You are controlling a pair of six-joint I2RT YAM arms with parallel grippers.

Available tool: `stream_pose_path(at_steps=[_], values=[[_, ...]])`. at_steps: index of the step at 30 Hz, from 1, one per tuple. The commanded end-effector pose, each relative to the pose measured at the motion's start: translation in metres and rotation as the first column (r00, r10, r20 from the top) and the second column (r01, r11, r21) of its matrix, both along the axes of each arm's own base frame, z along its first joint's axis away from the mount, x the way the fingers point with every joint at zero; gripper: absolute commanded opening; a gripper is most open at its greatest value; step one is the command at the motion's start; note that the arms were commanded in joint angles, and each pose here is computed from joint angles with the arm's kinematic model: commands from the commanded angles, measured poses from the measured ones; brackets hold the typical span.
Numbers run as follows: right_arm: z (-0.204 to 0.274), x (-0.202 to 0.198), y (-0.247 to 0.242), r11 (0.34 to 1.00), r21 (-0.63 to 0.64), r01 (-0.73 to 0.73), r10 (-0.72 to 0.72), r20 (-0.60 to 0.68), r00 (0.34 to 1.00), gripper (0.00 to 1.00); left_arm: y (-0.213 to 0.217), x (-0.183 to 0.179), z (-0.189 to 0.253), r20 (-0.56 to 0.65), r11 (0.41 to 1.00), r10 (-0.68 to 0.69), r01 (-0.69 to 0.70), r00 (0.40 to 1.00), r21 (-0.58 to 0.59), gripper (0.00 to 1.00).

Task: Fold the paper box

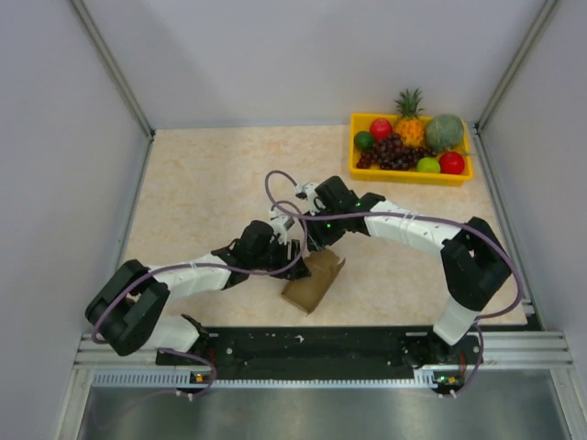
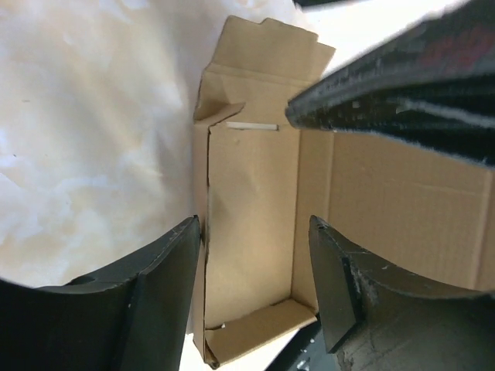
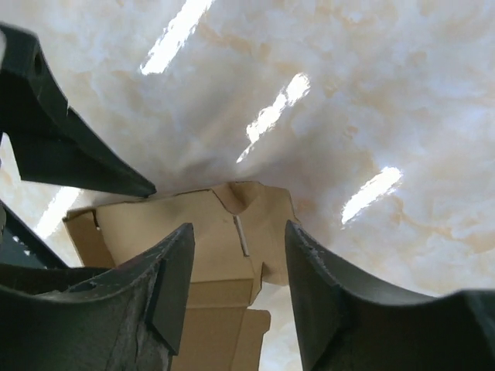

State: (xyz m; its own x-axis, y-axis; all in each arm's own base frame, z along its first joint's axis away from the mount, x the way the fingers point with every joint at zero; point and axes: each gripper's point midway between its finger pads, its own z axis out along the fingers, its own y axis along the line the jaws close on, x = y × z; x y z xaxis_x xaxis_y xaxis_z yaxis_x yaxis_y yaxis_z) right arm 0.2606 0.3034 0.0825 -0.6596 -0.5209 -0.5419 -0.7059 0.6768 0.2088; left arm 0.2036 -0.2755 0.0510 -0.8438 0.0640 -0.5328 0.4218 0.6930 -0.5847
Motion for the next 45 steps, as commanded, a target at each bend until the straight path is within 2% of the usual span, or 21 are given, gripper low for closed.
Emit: stream_pose_path(at_steps=[1, 2, 3, 7, 14, 19, 22, 26, 28, 32, 34, 36, 40, 42, 45], values=[[0.062, 0.044, -0.005, 0.96, 0.153, 0.235, -0.244, 0.042, 0.969, 0.54, -0.005, -0.003, 0.021, 0.013, 0.996, 0.013, -0.011, 1.0, -0.09, 0.64], [0.088, 0.052, -0.019, 0.932, 0.195, 0.305, -0.326, 0.084, 0.942, 0.58, -0.005, -0.006, 0.021, 0.005, 0.995, 0.009, -0.008, 1.0, -0.096, 0.64], [0.095, 0.059, -0.035, 0.888, 0.212, 0.408, -0.428, 0.053, 0.902, 0.6, -0.004, -0.009, 0.018, -0.006, 0.995, 0.008, -0.009, 1.0, -0.096, 0.65], [0.119, 0.046, -0.073, 0.8, 0.259, 0.541, -0.56, 0.001, 0.828, 0.66, -0.003, -0.013, 0.019, -0.012, 0.992, 0.01, -0.012, 1.0, -0.122, 0.66], [0.088, -0.017, -0.075, 0.809, 0.258, 0.527, -0.488, -0.203, 0.849, 0.68, -0.006, -0.022, 0.016, -0.045, 0.988, -0.011, 0.004, 0.999, -0.154, 0.67], [0.073, -0.026, -0.087, 0.801, 0.231, 0.553, -0.517, -0.199, 0.832, 0.68, -0.009, -0.026, 0.018, -0.07, 0.98, -0.01, -0.004, 0.998, -0.197, 0.68], [0.07, -0.036, -0.085, 0.79, 0.237, 0.565, -0.512, -0.253, 0.821, 0.68, -0.014, -0.031, 0.022, -0.102, 0.965, -0.008, -0.019, 0.995, -0.262, 0.68], [0.057, -0.071, -0.085, 0.786, 0.237, 0.571, -0.47, -0.372, 0.8, 0.69, -0.011, -0.036, 0.02, -0.123, 0.954, 0.012, -0.048, 0.992, -0.295, 0.68], [0.07, -0.086, -0.082, 0.786, 0.293, 0.544, -0.436, -0.362, 0.824, 0.7, -0.011, -0.038, 0.022, -0.121, 0.951, 0.019, -0.055, 0.993, -0.304, 0.68], [0.067, -0.118, -0.072, 0.783, 0.283, 0.554, -0.424, -0.409, 0.808, 0.74, -0.015, -0.043, 0.025, -0.109, 0.947, 0.036, -0.069, 0.993, -0.314, 0.69], [0.061, -0.133, -0.069, 0.815, 0.226, 0.533, -0.43, -0.381, 0.819, 0.74, -0.017, -0.041, 0.03, -0.097, 0.943, 0.06, -0.089, 0.993, -0.321, 0.71], [0.06, -0.127, -0.072, 0.794, 0.193, 0.576, -0.495, -0.344, 0.798, 0.73, -0.021, -0.045, 0.033, -0.09, 0.942, 0.069, -0.094, 0.994, -0.322, 0.72], [0.046, -0.119, -0.087, 0.796, 0.025, 0.605, -0.583, -0.239, 0.776, 0.68, -0.015, -0.04, 0.036, -0.057, 0.941, 0.171, -0.18, 0.984, -0.287, 0.83], [0.051, -0.112, -0.089, 0.806, 0.001, 0.592, -0.584, -0.158, 0.796, 0.55, -0.005, -0.039, 0.037, -0.038, 0.943, 0.207, -0.21, 0.978, -0.26, 0.83], [0.053, -0.098, -0.087, 0.817, -0.016, 0.576, -0.575, -0.091, 0.813, 0.49, 0.008, -0.028, 0.047, 0.028, 0.938, 0.268, -0.254, 0.963, -0.235, 0.82]])
